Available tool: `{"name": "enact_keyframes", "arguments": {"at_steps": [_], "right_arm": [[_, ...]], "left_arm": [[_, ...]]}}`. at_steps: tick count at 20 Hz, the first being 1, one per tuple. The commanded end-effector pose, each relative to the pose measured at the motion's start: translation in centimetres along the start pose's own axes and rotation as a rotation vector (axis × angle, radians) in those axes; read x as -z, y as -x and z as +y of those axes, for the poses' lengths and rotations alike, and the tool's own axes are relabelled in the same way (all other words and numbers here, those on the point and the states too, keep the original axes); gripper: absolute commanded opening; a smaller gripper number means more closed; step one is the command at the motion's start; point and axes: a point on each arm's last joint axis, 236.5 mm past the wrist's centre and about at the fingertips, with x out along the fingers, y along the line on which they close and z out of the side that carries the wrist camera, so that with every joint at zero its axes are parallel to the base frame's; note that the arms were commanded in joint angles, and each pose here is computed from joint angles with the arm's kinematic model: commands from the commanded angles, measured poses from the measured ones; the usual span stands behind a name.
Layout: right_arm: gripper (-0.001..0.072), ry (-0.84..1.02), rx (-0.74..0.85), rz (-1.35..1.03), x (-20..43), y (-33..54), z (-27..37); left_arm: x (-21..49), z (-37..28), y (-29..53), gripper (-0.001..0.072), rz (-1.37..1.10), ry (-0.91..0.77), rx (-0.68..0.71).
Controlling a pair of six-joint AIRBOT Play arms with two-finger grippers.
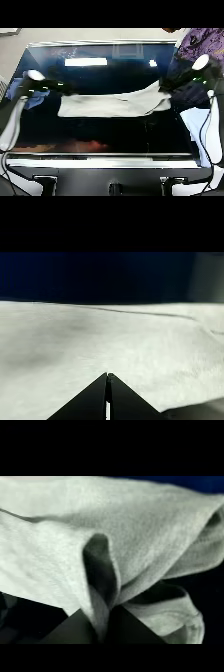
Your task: Fold the clothes and pants, and hang the long-sleeved shirts on hangers.
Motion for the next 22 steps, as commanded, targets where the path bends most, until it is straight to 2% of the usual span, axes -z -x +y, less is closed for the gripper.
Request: {"name": "enact_keyframes", "arguments": {"at_steps": [1, 8, 12, 14, 17, 22], "right_arm": [[0.0028, 0.006, 0.098, -0.075, -1.2, 6.9, 0.1], [0.0028, 0.004, 0.132, -0.103, 0.0, 12.6, 1.3], [0.0028, 0.002, 0.139, -0.124, 0.3, 13.9, 1.5], [0.0028, -0.006, 0.136, -0.130, 0.4, 14.3, 1.7], [0.0028, -0.012, 0.133, -0.133, 0.4, 14.3, 1.8], [0.0028, -0.003, 0.097, -0.153, -0.2, 14.0, 2.7]], "left_arm": [[4.8, -9.5, -8.7, 0.0016, 0.062, -0.030, 0.141], [10.6, -23.8, -17.8, 0.0016, 0.105, -0.051, 0.356], [12.4, -28.2, -20.2, 0.0016, 0.100, 0.059, 0.454], [13.9, -29.4, -21.2, 0.0016, 0.122, 0.121, 0.492], [15.4, -29.8, -21.7, 0.0016, 0.151, 0.099, 0.497], [10.4, -26.0, -18.6, 0.0015, 0.165, 0.113, 0.486]]}}
